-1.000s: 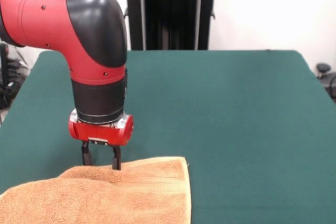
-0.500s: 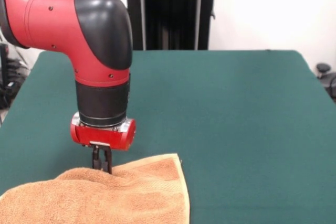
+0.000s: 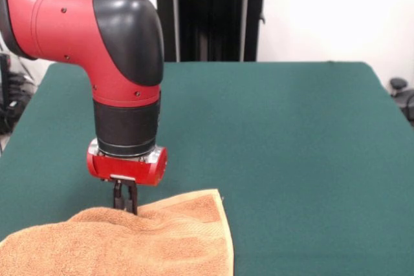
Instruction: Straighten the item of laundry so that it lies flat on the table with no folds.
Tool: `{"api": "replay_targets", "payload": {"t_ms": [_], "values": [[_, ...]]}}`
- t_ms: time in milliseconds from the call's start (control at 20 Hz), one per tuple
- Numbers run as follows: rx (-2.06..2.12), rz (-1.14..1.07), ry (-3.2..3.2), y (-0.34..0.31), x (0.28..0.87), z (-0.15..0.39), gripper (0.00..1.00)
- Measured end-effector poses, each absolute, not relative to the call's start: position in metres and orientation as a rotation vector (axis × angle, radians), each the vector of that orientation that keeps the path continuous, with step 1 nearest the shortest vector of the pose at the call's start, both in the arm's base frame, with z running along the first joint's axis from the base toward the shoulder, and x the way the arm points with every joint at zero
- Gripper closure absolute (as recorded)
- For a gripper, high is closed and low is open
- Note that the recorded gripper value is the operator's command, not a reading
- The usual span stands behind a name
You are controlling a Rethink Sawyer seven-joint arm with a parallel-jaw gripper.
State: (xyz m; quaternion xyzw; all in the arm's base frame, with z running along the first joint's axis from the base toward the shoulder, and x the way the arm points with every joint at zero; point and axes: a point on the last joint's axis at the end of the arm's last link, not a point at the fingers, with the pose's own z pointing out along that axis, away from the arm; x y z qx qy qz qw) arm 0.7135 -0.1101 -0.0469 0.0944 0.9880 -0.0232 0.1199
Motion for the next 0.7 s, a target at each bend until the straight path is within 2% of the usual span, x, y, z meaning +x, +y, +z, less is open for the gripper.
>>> {"api": "replay_targets", "payload": {"t_ms": [400, 700], "values": [[0.272, -0.073, 2.879, -0.108, 0.703, -0.042, 1.0], [0.267, -0.086, 2.879, -0.106, 0.671, -0.022, 1.0]]}}
